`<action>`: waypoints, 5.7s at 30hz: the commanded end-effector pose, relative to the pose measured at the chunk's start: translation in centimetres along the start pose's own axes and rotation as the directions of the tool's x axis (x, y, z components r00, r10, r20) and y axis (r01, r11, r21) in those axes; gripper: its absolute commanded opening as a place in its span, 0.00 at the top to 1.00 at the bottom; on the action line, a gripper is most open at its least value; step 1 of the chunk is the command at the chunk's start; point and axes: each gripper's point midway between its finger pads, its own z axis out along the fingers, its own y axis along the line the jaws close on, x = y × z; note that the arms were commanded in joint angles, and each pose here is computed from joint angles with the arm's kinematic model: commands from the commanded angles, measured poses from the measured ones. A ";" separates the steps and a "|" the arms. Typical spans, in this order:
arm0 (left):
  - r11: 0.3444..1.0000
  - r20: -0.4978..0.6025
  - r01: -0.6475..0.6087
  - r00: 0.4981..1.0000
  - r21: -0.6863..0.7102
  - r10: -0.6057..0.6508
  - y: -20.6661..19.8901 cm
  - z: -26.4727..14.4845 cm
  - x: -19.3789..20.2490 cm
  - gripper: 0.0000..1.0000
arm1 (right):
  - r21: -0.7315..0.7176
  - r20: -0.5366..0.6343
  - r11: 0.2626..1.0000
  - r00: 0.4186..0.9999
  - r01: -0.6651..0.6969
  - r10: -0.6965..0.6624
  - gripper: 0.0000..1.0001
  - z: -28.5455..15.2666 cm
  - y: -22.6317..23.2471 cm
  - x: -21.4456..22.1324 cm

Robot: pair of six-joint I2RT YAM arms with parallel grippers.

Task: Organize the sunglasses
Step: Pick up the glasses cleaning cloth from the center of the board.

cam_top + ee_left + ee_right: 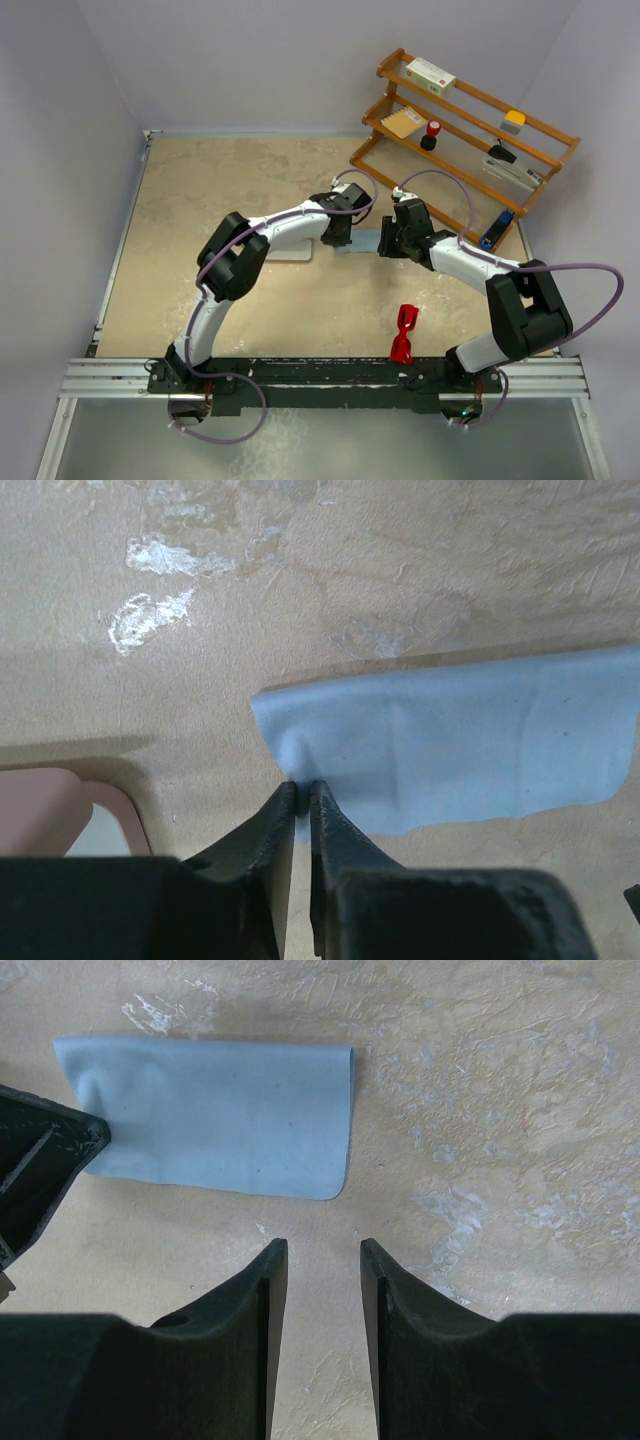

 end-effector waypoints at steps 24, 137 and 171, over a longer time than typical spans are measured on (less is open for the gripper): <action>0.999 0.023 0.029 0.999 0.039 -0.030 0.2 -0.1 0.9 1.00 | 0.027 0.031 1.000 0.999 -0.006 0.006 0.62 0.3 0.1 -2.3; 0.997 0.085 -0.006 0.996 0.080 -0.001 -0.9 -1.6 -2.7 1.00 | 0.097 -0.032 0.991 0.995 0.095 -0.092 1.00 1.8 1.6 -4.4; 0.996 0.151 0.012 0.988 0.089 -0.026 0.7 -6.9 -3.9 1.00 | 0.016 0.033 0.994 0.993 0.111 -0.111 1.00 -1.7 6.2 -5.4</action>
